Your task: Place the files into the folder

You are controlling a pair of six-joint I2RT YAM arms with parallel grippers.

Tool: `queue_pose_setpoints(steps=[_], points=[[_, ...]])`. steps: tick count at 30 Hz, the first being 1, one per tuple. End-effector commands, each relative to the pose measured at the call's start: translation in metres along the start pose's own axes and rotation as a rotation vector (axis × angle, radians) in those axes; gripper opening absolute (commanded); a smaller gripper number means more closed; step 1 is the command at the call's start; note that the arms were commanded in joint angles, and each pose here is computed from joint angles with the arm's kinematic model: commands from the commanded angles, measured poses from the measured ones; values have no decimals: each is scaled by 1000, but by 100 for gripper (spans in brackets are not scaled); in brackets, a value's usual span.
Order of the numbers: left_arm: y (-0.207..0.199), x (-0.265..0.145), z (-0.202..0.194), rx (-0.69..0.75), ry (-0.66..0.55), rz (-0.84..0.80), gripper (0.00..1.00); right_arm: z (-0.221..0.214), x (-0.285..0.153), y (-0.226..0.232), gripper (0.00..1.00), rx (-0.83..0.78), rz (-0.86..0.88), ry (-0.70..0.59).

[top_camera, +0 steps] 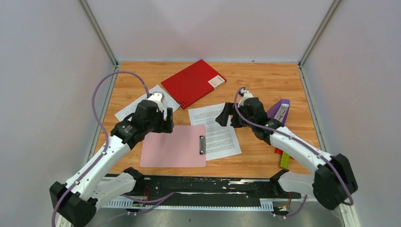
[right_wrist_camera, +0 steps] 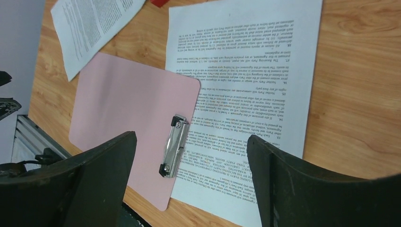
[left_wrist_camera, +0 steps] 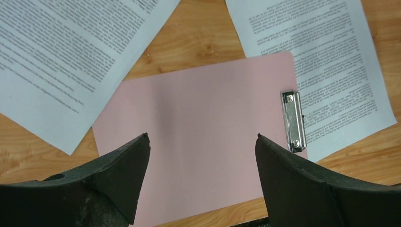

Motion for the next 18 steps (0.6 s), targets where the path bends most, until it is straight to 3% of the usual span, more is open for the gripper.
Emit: queue_pose_setpoints(steps=[1, 7, 13, 18], points=[[-11, 15, -8, -72, 21, -52, 88, 17, 29, 23, 86, -38, 134, 4], [-16, 39, -35, -80, 119, -94, 76, 11, 69, 17, 75, -96, 137, 103], [-15, 55, -61, -73, 233, -96, 71, 3, 88, 17, 66, -66, 176, 170], [-10, 62, -68, -95, 236, -75, 70, -21, 92, 26, 63, -71, 43, 244]])
Point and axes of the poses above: each gripper's point midway between its finger pads, its own x axis out along the fingers, its own y axis along the line the jaws close on, z = x × y, the point moved 2 cm from there along -x, back along the fingers, and after that the axes turned 11 degrees about -x, right-handed, at the moved point
